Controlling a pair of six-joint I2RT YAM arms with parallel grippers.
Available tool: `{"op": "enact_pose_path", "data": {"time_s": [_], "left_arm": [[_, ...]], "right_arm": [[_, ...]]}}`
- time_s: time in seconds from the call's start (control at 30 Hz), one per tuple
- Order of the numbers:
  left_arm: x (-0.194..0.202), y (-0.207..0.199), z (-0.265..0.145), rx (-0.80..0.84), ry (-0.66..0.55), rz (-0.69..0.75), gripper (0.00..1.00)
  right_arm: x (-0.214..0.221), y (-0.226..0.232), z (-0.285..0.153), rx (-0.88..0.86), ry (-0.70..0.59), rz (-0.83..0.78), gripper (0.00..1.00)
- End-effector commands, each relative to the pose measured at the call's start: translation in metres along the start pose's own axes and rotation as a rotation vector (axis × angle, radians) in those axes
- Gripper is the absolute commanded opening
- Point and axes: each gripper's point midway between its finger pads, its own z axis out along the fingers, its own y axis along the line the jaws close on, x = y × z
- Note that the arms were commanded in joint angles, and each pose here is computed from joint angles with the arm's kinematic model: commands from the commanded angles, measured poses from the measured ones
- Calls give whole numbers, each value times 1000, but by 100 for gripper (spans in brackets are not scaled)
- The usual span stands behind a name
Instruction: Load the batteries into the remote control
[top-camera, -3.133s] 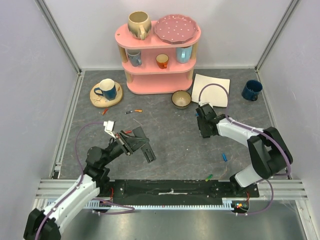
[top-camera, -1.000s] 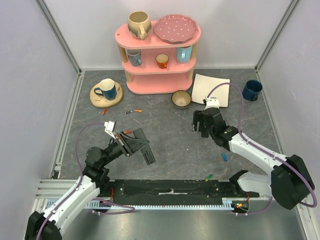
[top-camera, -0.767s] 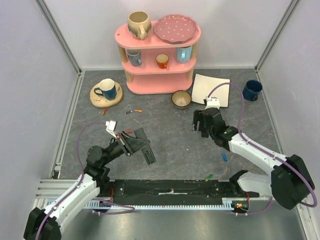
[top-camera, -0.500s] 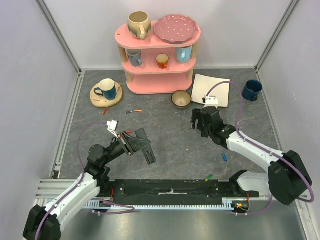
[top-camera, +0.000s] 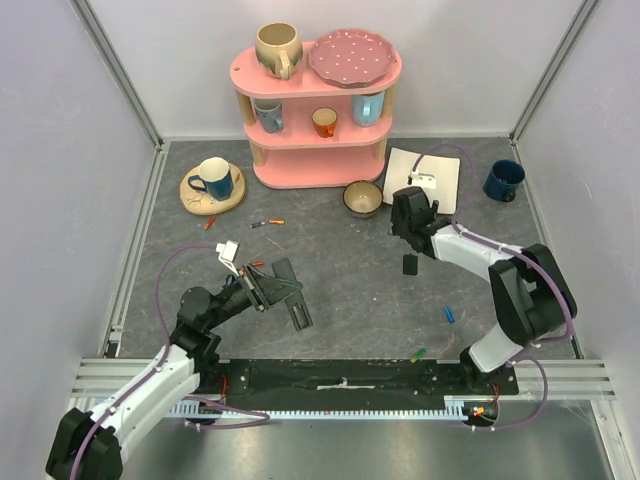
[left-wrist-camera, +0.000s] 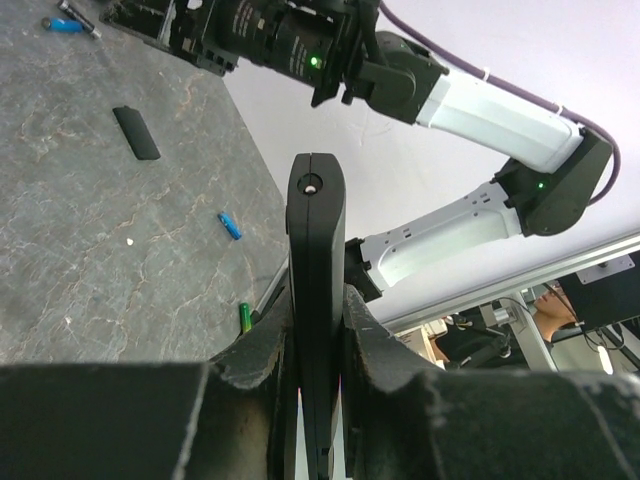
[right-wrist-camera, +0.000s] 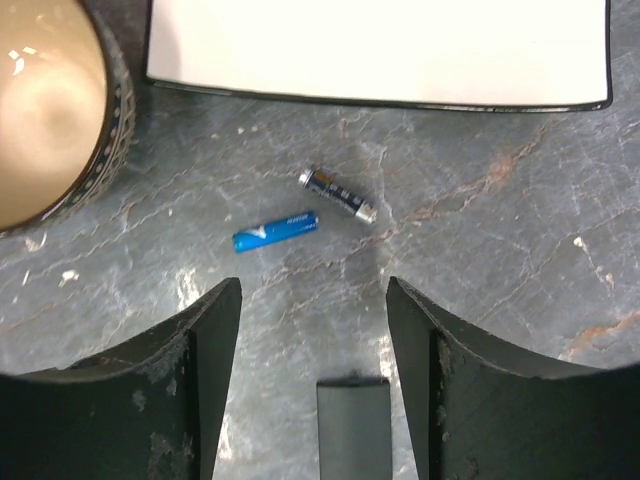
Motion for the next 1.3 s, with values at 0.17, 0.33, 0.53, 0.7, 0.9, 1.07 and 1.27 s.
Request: {"op": "enact_pose_path", "data": {"time_s": [0.17,0.33,0.53,0.7,0.9,1.07,1.27], "left_arm": [[7,4,1,27,39,31,2],[8,7,2,29,43,34,2],[10,11,4,17,55,27,2],[11,12,4,20,60,21,2],[11,11,3,20,54,6,2],[11,13,3,13,55,4,2],[12,15,3,11,56,-7,2]], "right_arm": [[-36,-5,28,53,-51,4,65],[-30,-6,40,56,-24,-12,59],[-27,0,44,18,-17,-9,55],[-27,4,49,14,-14,-11,56],[-20,-7,59,55,12,-7,55],[-20,-11,63,60,14,-2,52],[-17,-11,69,51,31,-6,48]]}}
